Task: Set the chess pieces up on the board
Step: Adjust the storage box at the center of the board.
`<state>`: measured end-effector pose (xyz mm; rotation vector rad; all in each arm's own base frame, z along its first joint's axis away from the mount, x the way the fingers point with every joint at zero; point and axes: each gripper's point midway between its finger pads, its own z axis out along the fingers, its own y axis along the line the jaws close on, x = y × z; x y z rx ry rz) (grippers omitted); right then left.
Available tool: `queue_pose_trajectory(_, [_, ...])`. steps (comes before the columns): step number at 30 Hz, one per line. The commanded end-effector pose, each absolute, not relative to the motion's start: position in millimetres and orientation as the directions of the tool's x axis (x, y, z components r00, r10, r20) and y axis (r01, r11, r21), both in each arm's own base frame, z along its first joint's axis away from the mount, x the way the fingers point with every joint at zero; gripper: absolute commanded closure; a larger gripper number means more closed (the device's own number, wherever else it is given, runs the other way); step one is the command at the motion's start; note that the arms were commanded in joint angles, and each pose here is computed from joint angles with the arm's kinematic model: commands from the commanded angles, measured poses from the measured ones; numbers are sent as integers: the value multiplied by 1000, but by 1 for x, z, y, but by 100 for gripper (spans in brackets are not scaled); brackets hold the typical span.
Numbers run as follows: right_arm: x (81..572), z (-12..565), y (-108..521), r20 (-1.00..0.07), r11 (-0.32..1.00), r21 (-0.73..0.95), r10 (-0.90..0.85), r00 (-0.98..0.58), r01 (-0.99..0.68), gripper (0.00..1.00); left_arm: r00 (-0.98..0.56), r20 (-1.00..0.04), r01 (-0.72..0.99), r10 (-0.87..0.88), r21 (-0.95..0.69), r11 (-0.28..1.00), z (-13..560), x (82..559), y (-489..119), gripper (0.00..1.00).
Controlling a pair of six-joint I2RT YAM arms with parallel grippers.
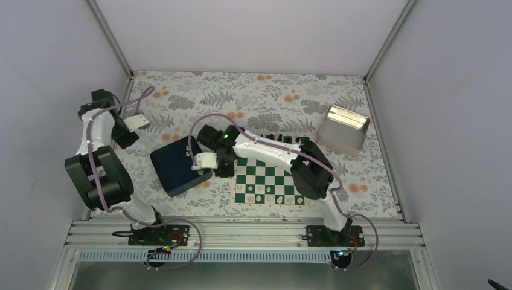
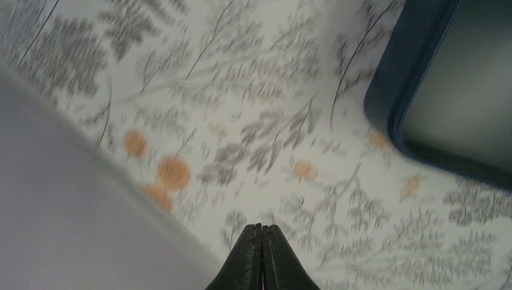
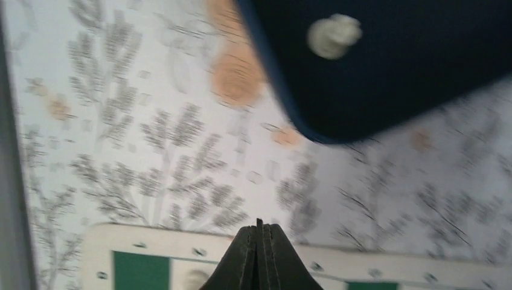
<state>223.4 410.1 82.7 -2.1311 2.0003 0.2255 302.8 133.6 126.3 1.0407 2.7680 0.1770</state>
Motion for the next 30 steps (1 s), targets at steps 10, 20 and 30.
queue_pose_trajectory(10, [189,42,450,-222,-158,37,-964,146,-987,96,-711,-139,684,689,90,724,82,330,88,98])
queue_pose_trajectory(20, [201,42,460,-233,-140,5,-963,136,-990,96,-653,-152,749,742,11,662,74,290,56,98])
queue_pose_trajectory(30, [220,60,443,-242,-108,-23,-964,110,-994,96,-618,-138,785,774,-46,618,75,240,31,98])
